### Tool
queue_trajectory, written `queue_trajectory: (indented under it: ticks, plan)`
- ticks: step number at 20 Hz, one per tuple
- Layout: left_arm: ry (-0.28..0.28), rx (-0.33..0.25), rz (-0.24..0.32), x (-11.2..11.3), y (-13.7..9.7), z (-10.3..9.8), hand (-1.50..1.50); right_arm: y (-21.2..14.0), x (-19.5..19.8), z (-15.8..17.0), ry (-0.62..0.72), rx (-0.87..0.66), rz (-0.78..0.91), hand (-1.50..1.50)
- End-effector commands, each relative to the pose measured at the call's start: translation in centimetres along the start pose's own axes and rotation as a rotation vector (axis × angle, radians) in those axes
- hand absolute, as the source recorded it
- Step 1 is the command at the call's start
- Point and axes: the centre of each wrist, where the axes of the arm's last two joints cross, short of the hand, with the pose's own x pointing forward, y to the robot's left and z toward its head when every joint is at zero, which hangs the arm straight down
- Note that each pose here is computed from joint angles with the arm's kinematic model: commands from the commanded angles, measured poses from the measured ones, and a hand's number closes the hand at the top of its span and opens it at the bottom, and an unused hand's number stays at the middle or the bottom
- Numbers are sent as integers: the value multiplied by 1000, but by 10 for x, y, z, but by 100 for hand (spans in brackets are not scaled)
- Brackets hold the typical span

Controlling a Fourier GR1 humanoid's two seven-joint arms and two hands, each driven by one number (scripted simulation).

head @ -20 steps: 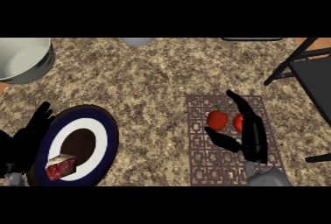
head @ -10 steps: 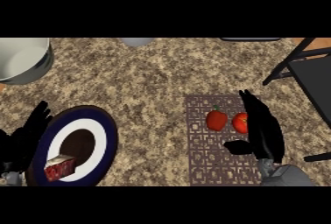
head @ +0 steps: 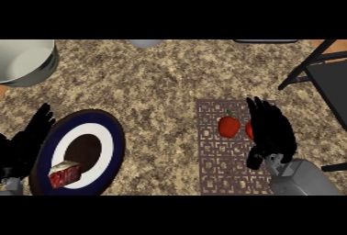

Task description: Pick the tomato from the placemat and place it in the tiered shelf

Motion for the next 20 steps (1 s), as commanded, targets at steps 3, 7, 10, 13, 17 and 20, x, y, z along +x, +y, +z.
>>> queue_trajectory:
  ticks: [3, 7, 10, 13, 17, 20]
  plan:
    - [-3, -14, 4, 10, 0, -2, 0, -10, 4, -12, 51, 58, 88, -150]
    - [2, -5, 9, -5, -4, 9, 0, 1, 5, -37, 57, 73, 110, -150]
    - [-6, -7, 8, -5, -5, 8, 0, 22, 8, -27, 59, 89, 111, -150]
    - [8, -9, -1, -2, -10, 10, 0, 26, -19, -51, 82, 88, 131, -150]
    - [11, -9, 12, -14, -20, 8, 0, 56, -37, -47, 65, 79, 118, -150]
    - [4, -1, 20, -7, -1, -3, 0, 51, -28, -62, 47, 55, 122, -150]
